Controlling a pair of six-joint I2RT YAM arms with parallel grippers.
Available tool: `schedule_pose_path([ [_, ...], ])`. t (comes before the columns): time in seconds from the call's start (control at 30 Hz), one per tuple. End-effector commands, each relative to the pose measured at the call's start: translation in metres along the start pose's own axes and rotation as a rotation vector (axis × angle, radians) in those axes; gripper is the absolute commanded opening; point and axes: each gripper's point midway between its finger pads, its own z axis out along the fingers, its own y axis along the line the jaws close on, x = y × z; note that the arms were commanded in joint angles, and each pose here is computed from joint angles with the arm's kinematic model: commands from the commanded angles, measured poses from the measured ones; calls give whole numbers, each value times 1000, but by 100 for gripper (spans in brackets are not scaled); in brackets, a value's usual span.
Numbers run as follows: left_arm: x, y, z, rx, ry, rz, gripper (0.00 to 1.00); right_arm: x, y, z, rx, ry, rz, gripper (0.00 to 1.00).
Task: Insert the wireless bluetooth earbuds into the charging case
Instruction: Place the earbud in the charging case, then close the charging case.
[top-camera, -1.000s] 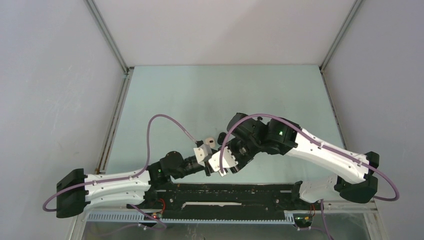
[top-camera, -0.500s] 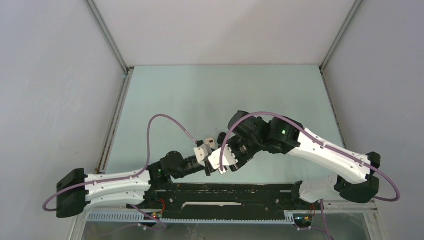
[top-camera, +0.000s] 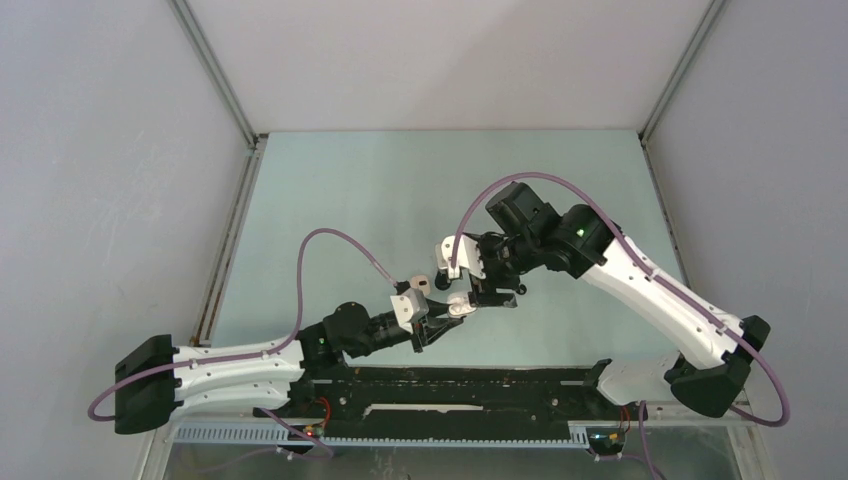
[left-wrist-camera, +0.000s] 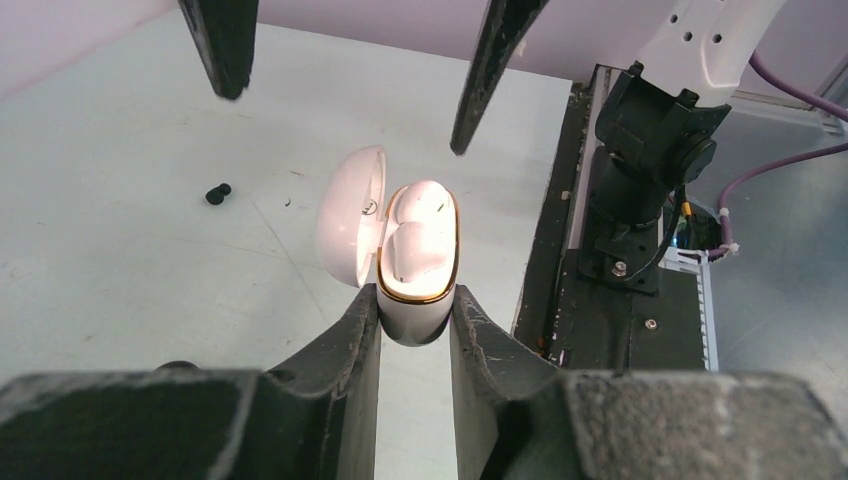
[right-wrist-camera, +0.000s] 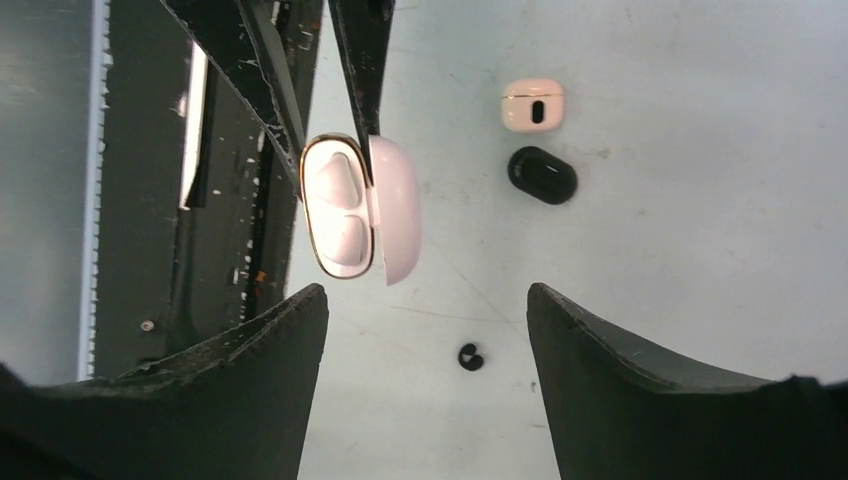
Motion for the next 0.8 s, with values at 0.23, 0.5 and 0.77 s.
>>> schedule_pose_path([
  [0.23,-32,2,6,-22,-89,-16,0,-6,40,16,-198,-48,10,75],
  [0.5,-30,15,8,-95,-83,-29,0,-2,52,4,-189,-51,-13,73],
  [0.77,-23,17,16,-110,-54,-55,0,19,12,-17,-25,-81,137,73],
])
